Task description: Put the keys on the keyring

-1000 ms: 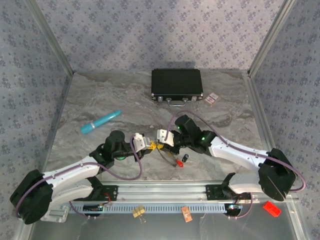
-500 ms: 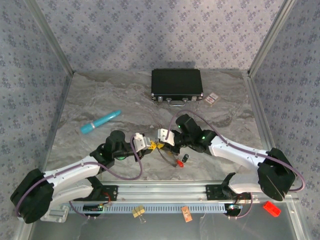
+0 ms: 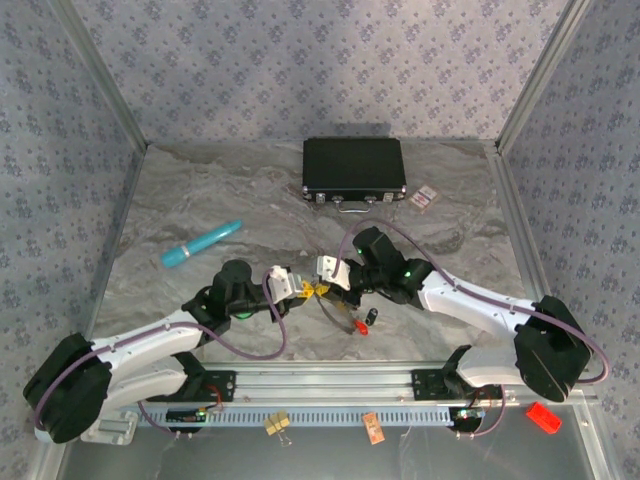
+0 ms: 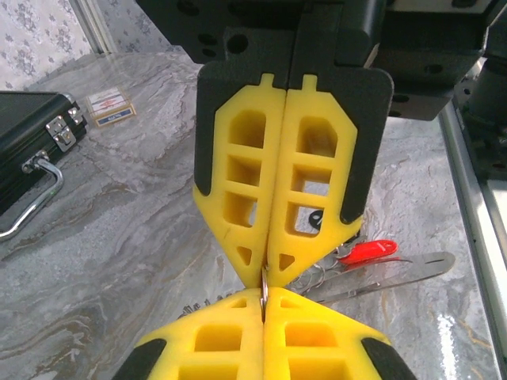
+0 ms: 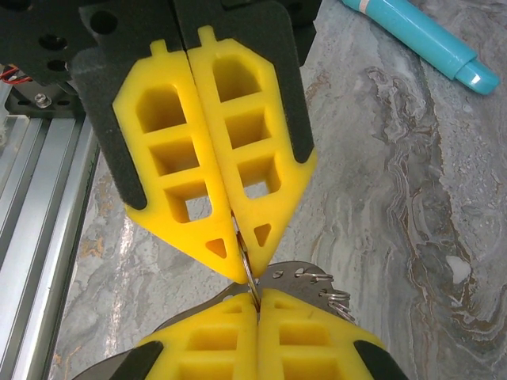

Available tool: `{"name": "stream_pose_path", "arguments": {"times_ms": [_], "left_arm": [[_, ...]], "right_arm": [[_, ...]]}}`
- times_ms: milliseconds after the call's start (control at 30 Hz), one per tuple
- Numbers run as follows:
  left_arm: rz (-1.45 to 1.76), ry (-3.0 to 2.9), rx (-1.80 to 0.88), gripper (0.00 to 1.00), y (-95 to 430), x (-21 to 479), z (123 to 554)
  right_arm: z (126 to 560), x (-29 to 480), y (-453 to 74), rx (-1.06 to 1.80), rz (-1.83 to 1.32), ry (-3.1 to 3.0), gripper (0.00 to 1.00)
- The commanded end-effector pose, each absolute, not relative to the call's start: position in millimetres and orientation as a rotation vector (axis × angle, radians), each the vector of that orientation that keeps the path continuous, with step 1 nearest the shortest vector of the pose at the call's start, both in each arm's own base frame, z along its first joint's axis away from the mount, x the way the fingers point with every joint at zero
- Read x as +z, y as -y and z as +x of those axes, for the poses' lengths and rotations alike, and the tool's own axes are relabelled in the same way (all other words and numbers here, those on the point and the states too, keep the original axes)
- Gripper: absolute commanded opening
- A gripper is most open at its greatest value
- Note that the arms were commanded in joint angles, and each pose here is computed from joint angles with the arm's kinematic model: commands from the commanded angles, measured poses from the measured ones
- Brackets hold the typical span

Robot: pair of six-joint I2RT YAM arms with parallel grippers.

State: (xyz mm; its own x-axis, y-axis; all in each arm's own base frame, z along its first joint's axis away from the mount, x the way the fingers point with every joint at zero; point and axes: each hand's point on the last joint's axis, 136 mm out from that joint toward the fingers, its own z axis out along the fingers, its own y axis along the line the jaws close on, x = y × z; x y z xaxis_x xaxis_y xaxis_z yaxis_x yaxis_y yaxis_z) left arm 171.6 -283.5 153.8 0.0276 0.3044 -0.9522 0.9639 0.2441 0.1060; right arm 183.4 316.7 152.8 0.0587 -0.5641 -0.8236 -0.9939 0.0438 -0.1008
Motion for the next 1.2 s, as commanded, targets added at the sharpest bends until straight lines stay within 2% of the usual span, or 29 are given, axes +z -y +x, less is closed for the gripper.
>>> {"name": "stream_pose_path", "arguments": {"times_ms": [0, 67, 233, 367, 567, 700, 767, 967, 1167], "left_arm": [[1.261, -1.44, -0.794, 0.0, 288.9, 166.7, 173.2], [1.221, -1.465, -0.738, 0.0, 283.6, 167.8, 181.6], [1.043, -1.54, -0.582, 0.0, 264.1, 188.0, 210.1], [0.83, -1.596, -0.476, 0.0, 240.9, 214.0, 233.8], [0.459, -1.731, -0.325, 0.0, 184.4, 223.8, 271.4], [0.29, -1.791, -0.315, 0.0, 151.7, 217.0, 287.5], [0.239, -1.81, -0.319, 0.0, 140.1, 212.7, 293.4], [0.101, -1.851, -0.313, 0.0, 113.5, 198.0, 311.6], [0.102, -1.88, -0.333, 0.0, 112.6, 186.6, 318.3]], "right_arm": [[187.1, 171.4, -322.4, 0.787, -1.549, -1.552, 0.1], [197.0, 182.4, -314.5, 0.786, -1.457, -1.556, 0.23], [228.7, 228.3, -277.1, 0.703, -1.112, -1.538, 0.38], [233.6, 248.1, -255.7, 0.67, -0.934, -1.621, 0.42], [227.6, 250.7, -256.6, 0.808, -0.799, -1.776, 0.44], [236.6, 229.5, -268.2, 0.799, -0.711, -1.946, 0.37], [234.8, 216.6, -284.1, 0.8, -0.717, -2.016, 0.35], [215.3, 169.8, -351.9, 0.76, -0.878, -2.152, 0.39], [187.5, 122.6, -425.5, 0.761, -1.11, -2.161, 0.39]]}}
